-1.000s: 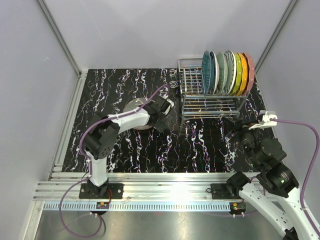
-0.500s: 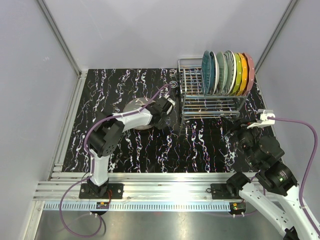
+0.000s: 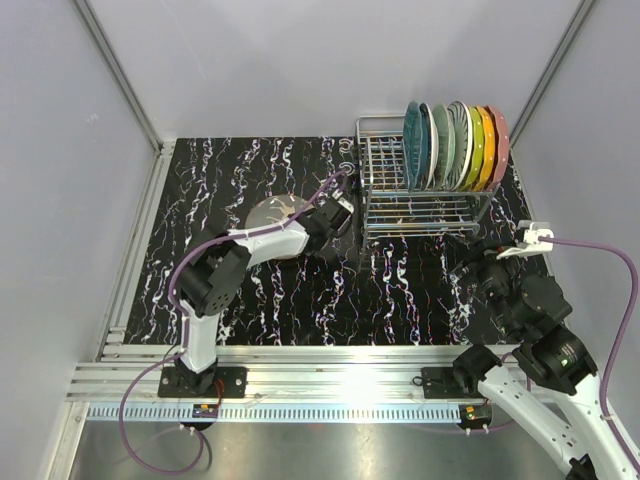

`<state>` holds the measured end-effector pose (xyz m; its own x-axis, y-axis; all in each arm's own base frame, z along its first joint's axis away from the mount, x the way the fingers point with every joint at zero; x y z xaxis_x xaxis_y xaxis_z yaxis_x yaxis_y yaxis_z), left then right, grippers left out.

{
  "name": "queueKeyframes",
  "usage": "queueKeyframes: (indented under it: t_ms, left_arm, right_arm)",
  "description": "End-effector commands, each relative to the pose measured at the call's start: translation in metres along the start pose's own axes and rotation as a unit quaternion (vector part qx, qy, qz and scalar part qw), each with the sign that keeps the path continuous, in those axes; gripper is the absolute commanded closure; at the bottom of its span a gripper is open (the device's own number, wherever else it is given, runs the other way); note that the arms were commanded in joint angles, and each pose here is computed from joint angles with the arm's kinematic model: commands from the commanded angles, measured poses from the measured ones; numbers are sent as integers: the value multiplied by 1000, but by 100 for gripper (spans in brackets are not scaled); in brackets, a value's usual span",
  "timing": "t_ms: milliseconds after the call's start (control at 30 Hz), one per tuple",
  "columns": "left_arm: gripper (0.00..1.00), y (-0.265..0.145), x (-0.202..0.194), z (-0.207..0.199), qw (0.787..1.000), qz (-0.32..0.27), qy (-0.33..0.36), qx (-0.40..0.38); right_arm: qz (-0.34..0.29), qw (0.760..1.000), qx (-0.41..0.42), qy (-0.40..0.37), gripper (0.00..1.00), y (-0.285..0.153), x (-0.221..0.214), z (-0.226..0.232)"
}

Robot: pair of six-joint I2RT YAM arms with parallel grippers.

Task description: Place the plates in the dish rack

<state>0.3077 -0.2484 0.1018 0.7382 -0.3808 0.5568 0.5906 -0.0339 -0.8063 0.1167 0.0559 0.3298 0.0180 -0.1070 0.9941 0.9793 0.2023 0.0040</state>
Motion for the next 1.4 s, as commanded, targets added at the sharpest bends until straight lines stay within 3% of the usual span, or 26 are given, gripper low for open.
queueKeyframes:
  t_ms: [0,333,633,700,900,933,1033,1167,1367]
  left_arm:
    - [83,-13,-5,-6,998,8,-46,-34]
    - [97,-44,5,1,995,-17,-82,-45]
    - [100,-80,23,18,994,-71,-83,-19]
    - [91,-81,23,19,995,-70,-75,-13]
    - [92,-73,12,20,996,-60,-68,-5]
    - [82,-70,9,19,996,-56,-73,-4]
    - [68,-73,10,24,994,-68,-86,8]
    - [66,-87,21,39,985,-107,-132,-5]
    - [66,-106,35,93,966,-138,-220,-8]
  right_arm:
    - [-16,1000,10,2,41,-3,6,0]
    - [-21,1000,9,5,41,-7,6,-2]
    - [-23,1000,16,5,41,-6,5,0]
    - [-23,1000,19,5,41,-6,6,1]
    - [-22,1000,19,2,41,-6,6,0]
    - [-21,1000,21,2,41,-6,5,1]
    - [-9,999,43,0,44,-2,1,7]
    - [11,996,87,-20,51,7,-2,17]
    - [45,990,129,-17,66,26,-10,34]
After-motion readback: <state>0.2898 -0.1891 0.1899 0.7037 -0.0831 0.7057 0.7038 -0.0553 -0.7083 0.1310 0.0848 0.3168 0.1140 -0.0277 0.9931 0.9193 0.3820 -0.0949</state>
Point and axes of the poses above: each gripper's point midway between its finger pads, its own y axis out along the fingers, its own z axis along the line the jaws close on, x = y × z, the point moved 9 cm from there along -y, back along the fingers, and after that the axes turned 14 degrees about -y, right-handed, at the moved point
